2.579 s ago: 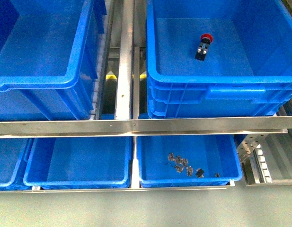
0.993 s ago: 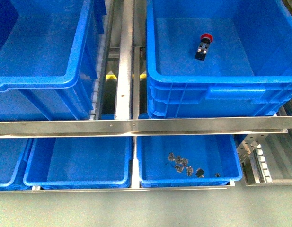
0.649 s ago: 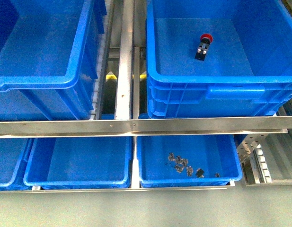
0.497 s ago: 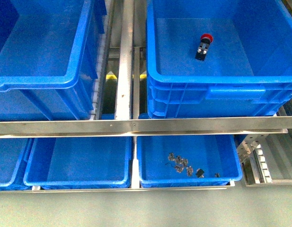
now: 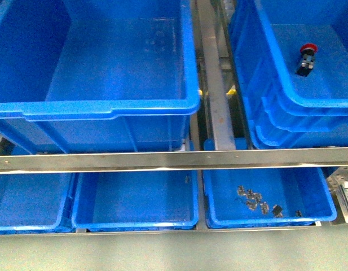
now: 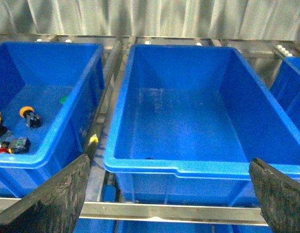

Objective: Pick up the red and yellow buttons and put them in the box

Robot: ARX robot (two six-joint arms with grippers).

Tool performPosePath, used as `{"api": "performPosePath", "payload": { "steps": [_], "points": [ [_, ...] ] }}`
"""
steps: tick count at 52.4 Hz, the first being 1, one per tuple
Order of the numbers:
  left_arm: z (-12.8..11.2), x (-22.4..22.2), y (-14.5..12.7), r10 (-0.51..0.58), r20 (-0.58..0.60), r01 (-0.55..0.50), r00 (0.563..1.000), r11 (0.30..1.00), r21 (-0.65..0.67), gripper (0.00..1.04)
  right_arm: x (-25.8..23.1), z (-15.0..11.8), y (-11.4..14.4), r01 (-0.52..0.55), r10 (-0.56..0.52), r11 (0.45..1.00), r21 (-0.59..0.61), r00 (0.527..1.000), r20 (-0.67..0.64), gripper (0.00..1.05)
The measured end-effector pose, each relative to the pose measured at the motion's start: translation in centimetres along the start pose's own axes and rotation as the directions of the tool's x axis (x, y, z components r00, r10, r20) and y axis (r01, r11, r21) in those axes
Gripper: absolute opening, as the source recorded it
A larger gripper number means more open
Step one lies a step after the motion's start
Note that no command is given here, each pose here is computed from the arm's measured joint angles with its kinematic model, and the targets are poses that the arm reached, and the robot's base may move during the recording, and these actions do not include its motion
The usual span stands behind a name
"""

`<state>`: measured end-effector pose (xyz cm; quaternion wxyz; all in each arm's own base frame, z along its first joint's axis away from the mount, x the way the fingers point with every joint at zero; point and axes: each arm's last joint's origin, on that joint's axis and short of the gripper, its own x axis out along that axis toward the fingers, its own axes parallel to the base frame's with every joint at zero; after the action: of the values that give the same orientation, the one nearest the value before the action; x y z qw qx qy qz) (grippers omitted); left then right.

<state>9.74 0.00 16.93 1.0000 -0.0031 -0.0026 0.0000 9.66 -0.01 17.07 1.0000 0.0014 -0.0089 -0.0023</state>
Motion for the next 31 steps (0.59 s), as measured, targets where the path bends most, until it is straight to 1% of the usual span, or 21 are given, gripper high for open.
{"api": "performPosePath", "payload": {
  "steps": [31],
  "points": [
    [0.00, 0.00, 0.00, 0.000, 0.000, 0.000, 1.000, 1.000, 0.000, 0.97, -0.02, 0.00, 0.01, -0.004, 0.004, 1.000, 0.000, 1.000, 0.000, 0.98]
  ]
}}
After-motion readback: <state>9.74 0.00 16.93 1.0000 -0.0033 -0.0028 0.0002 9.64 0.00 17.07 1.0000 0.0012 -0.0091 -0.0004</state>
